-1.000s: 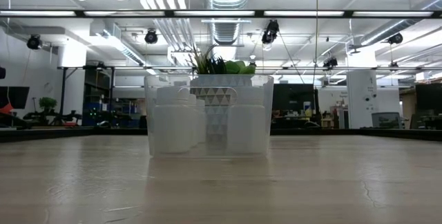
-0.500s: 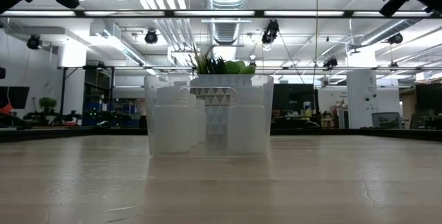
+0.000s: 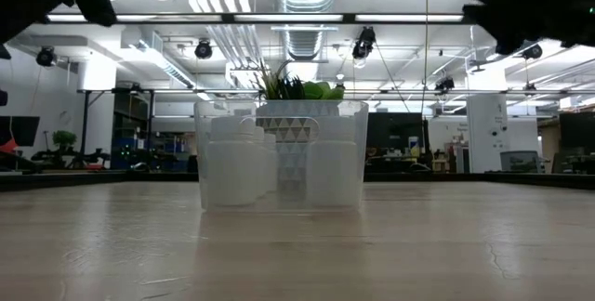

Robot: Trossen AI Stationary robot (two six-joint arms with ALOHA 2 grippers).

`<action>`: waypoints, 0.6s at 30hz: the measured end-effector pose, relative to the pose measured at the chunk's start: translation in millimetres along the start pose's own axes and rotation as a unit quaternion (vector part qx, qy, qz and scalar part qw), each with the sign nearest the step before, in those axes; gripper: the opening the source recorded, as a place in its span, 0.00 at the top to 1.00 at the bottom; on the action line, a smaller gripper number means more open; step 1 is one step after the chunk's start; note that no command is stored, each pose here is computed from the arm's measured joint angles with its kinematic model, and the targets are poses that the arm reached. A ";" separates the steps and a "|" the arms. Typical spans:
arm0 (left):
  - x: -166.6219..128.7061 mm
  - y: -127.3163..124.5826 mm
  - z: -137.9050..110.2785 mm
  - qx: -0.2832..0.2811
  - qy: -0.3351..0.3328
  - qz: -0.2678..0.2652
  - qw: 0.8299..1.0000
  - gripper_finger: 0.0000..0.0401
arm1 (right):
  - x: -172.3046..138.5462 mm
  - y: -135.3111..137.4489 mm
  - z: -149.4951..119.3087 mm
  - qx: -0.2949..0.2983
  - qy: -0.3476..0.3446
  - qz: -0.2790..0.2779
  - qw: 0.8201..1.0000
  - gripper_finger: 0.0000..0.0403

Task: Pick and place pill bottles into a basket
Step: Return to Home Position

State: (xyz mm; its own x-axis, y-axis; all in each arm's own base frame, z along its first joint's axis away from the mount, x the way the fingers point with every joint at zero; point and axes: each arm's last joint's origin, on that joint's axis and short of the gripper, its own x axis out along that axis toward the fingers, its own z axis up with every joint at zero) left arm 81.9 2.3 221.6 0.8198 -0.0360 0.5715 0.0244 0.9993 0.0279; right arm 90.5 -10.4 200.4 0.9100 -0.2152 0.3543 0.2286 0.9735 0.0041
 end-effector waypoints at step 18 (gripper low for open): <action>-8.9 -0.2 -40.9 -0.043 0.214 0.003 0.976 0.32 | -4.3 1.4 -34.3 0.010 0.181 0.006 0.983 0.50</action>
State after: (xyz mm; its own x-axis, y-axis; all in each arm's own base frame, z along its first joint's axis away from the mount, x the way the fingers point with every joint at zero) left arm 98.0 2.8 183.0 0.9835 -0.0425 0.1757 0.0527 0.9972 -0.0539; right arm 98.8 -10.7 166.8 0.9769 -0.2136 -0.0022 0.2135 0.9767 0.0211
